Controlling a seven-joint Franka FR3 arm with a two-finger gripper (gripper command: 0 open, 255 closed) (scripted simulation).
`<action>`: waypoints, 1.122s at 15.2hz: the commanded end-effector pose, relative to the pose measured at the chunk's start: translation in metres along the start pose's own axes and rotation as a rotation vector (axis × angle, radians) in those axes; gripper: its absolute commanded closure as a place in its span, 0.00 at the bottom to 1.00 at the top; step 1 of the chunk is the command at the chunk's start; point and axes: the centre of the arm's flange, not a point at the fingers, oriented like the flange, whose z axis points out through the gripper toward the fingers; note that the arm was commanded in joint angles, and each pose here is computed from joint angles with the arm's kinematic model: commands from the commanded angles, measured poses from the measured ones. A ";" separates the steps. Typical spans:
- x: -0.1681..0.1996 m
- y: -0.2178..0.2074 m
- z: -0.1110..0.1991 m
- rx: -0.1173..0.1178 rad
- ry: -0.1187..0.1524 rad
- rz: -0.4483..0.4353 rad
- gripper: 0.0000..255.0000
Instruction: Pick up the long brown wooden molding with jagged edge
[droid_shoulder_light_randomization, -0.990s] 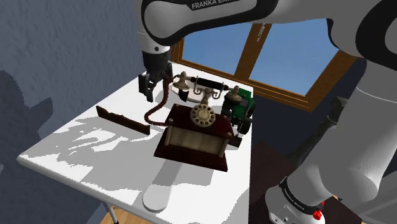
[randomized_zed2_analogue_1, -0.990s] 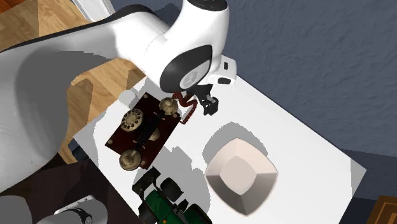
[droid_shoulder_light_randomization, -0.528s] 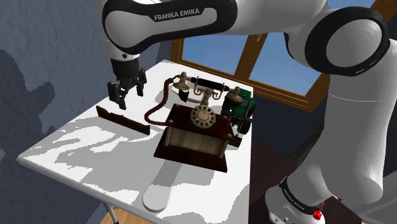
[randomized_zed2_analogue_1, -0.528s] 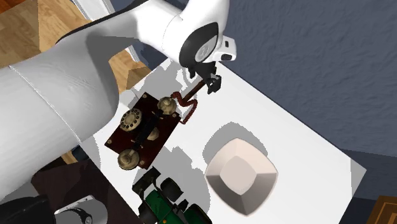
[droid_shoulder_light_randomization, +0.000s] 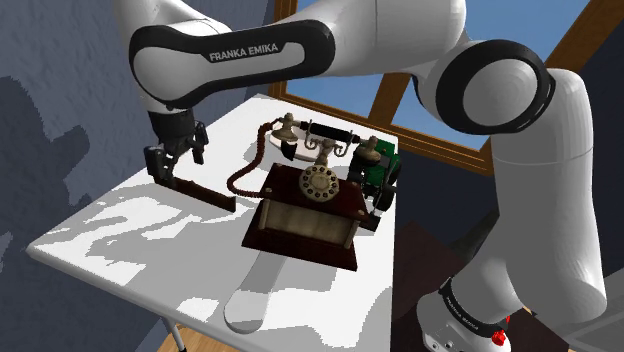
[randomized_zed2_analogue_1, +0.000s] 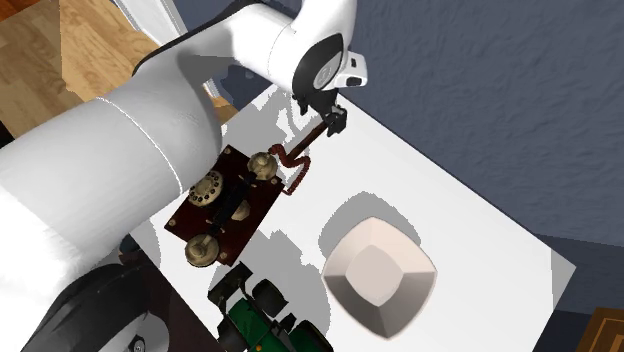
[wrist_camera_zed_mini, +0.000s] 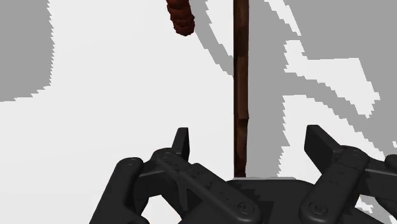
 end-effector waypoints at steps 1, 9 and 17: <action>0.001 -0.001 0.010 0.000 0.001 0.000 0.00; 0.002 -0.001 0.018 0.000 0.001 0.000 1.00; 0.001 -0.001 0.008 0.000 0.001 0.000 1.00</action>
